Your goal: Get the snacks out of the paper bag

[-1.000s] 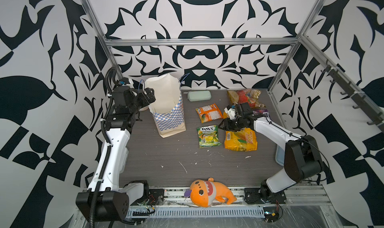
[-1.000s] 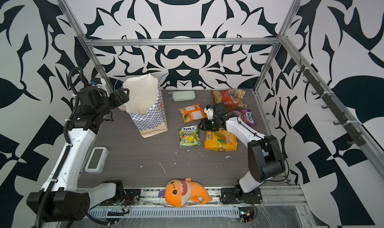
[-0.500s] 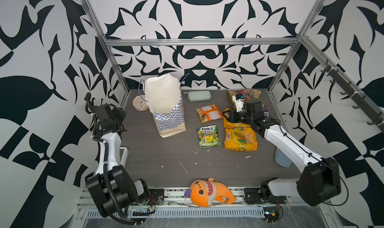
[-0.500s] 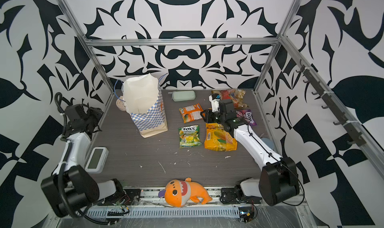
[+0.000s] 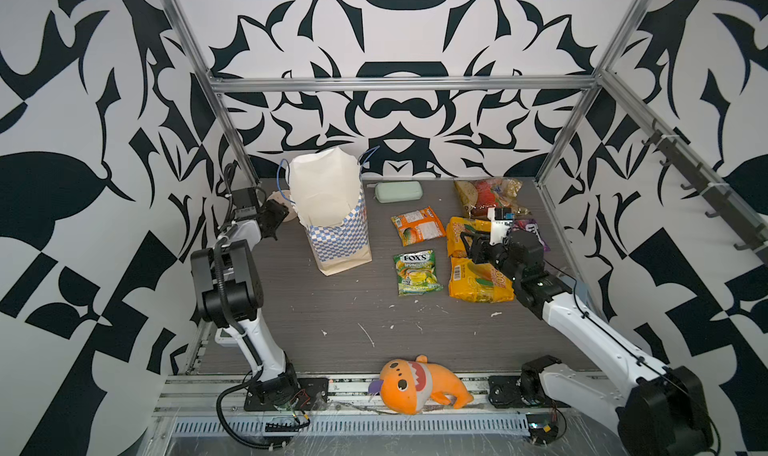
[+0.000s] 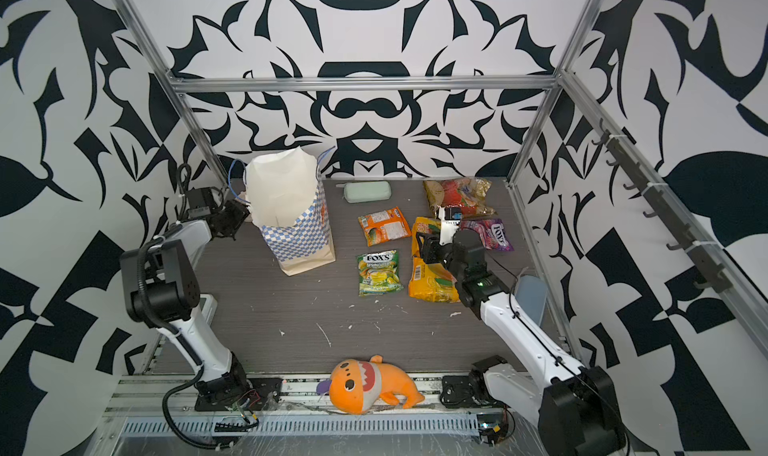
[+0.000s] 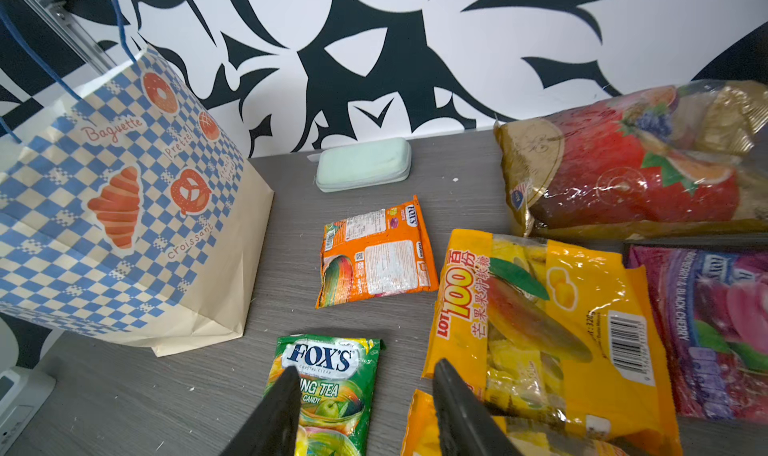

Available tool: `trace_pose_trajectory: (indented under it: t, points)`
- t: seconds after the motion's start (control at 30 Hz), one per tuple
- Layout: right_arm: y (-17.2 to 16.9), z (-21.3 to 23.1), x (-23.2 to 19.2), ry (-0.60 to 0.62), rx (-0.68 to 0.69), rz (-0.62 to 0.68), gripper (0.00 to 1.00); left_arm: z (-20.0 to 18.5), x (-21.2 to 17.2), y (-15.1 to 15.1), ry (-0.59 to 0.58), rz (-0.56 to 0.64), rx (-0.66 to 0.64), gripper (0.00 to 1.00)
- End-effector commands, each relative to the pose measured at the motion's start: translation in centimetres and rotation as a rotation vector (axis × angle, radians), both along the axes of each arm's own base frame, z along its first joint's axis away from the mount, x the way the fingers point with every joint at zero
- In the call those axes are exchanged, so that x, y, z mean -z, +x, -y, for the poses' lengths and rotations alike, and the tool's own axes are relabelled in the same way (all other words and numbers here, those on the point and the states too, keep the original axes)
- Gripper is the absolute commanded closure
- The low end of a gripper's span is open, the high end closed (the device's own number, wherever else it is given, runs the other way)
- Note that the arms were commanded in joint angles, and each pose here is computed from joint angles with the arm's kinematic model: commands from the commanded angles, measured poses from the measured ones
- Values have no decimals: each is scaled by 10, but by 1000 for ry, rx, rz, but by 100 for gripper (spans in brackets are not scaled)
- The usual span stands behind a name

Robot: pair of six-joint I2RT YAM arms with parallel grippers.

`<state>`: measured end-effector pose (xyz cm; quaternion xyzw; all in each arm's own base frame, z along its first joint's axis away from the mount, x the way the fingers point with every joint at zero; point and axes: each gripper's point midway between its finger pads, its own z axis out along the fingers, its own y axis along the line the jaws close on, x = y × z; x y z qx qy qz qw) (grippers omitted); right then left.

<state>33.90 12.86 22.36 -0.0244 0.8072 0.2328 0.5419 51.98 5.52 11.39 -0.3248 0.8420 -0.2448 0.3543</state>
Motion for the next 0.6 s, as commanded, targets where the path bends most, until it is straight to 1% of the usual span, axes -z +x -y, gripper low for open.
trace_pose_trajectory:
  t: [0.0, 0.1, 0.23, 0.3, 0.33, 0.4, 0.47, 0.57]
  points:
    - [1, 12, -21, -12, 62, 99, 45, 26, 7, 13, 13, -14, 74, 46]
    - [-1, 21, -12, -43, 103, 100, 44, 41, 11, 28, 5, -7, 111, 46]
    - [3, 47, 2, -75, 250, 101, 37, 60, 4, 47, 13, 16, 145, 45]
    - [3, 54, 5, -70, 291, 109, 37, 70, -2, 54, 27, 30, 164, 44]
    - [4, 62, 5, -72, 340, 116, 37, 76, -5, 56, 35, 30, 168, 44]
    - [5, 67, 6, -75, 374, 114, 37, 81, -6, 56, 43, 12, 158, 43]
    - [7, 71, 6, -93, 394, 109, 37, 75, -8, 49, 61, -5, 126, 41]
    - [7, 84, 10, -149, 463, 78, 35, 51, -17, 30, 128, 5, 37, 41]
